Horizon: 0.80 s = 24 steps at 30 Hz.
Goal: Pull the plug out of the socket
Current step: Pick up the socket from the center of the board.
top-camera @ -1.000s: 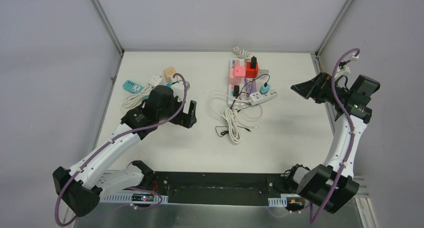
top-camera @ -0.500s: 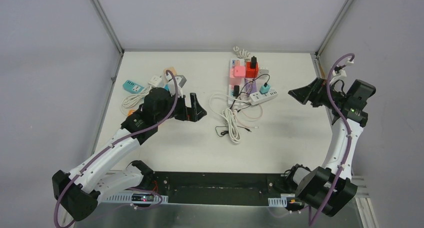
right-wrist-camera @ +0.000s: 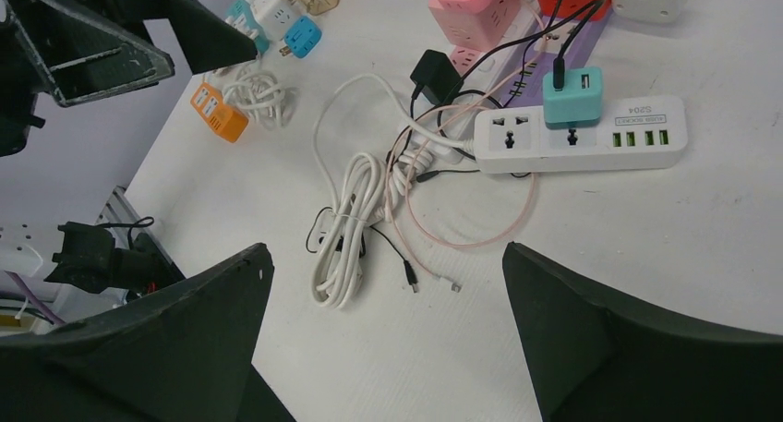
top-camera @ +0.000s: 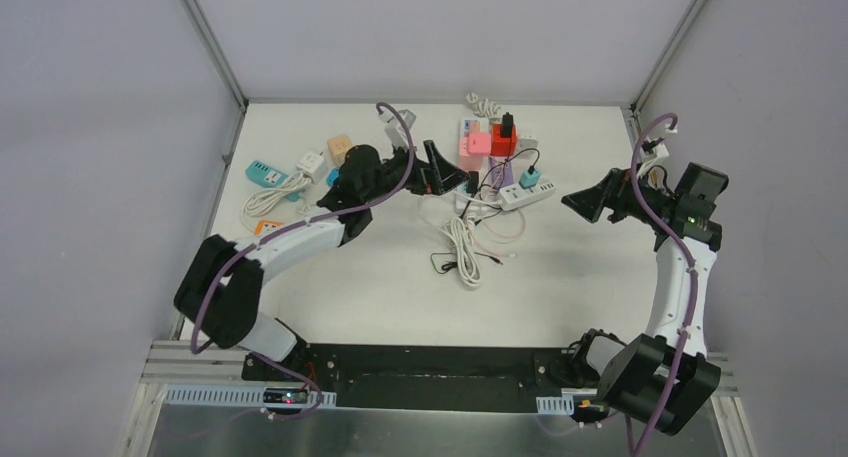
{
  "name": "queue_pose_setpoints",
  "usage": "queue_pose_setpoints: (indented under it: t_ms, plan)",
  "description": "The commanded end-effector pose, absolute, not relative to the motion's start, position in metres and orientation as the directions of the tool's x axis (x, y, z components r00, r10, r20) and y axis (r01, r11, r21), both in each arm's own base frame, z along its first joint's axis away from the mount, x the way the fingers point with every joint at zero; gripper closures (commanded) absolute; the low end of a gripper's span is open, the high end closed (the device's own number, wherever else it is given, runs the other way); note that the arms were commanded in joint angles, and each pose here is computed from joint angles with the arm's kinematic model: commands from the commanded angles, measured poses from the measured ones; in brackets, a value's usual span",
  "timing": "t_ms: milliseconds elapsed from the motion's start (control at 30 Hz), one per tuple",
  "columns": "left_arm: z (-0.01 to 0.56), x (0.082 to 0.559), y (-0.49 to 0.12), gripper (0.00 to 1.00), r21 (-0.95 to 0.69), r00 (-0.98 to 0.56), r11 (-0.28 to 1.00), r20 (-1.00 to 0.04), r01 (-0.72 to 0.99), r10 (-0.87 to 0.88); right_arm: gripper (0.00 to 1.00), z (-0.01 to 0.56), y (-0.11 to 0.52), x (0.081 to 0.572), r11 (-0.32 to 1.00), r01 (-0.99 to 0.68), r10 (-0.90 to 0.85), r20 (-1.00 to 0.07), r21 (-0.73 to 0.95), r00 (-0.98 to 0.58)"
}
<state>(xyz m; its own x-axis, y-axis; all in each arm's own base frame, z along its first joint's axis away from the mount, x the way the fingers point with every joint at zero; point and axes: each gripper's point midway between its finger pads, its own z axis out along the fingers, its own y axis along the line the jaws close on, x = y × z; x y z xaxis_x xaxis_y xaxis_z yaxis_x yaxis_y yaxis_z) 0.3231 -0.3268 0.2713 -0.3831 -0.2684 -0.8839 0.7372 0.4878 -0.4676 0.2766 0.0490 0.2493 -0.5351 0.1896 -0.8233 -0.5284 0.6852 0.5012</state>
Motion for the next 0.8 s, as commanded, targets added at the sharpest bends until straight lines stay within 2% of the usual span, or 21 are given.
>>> queue_pose_setpoints:
  t_ms: [0,100,167,200,367,433,500,533,633,767]
  plan:
    - [0.316,0.329,-0.357,0.01,-0.481,-0.359,0.286,-0.849,0.829,-0.387,0.0,0.248,0.045,0.283,0.707,-0.546,0.152,-0.85,0.45,-0.504]
    - [0.308,0.343,-0.363,0.01,-0.461,-0.342,0.316,-0.865,0.829,-0.366,0.0,0.24,0.043,0.29,0.703,-0.521,0.192,-0.835,0.484,-0.516]
    - [0.316,0.353,-0.361,0.01,-0.386,-0.264,0.371,-0.903,0.845,-0.339,0.0,0.232,0.039,0.3,0.713,-0.512,0.206,-0.841,0.479,-0.5]
    - [0.322,0.359,-0.358,0.01,-0.352,-0.226,0.399,-0.917,0.847,-0.329,0.0,0.229,0.037,0.306,0.704,-0.448,0.285,-0.797,0.551,-0.532]
    - [0.379,0.395,-0.325,0.01,-0.237,-0.049,0.506,-0.933,0.829,-0.357,0.0,0.204,0.025,0.335,0.662,-0.304,0.468,-0.694,0.685,-0.547]
    - [0.403,0.409,-0.308,0.01,-0.237,-0.003,0.531,-0.915,0.814,-0.404,0.0,0.192,0.024,0.343,0.651,-0.287,0.493,-0.68,0.702,-0.543]
    - [0.431,0.42,-0.294,0.01,-0.253,0.024,0.53,-0.887,0.809,-0.46,0.0,0.18,0.025,0.351,0.659,-0.322,0.476,-0.709,0.679,-0.521]
    - [0.441,0.423,-0.29,0.01,-0.246,0.038,0.525,-0.882,0.815,-0.471,0.0,0.181,0.026,0.356,0.576,-0.228,0.595,-0.593,0.785,-0.542]
    - [0.439,0.429,-0.284,0.01,-0.192,0.077,0.552,-0.901,0.811,-0.427,0.0,0.17,0.026,0.37,0.523,-0.146,0.674,-0.513,0.84,-0.532]
    - [0.398,0.439,-0.256,0.01,-0.222,0.05,0.636,-0.924,0.739,-0.38,0.0,0.15,0.039,0.384,0.433,-0.059,0.716,-0.383,0.899,-0.583]
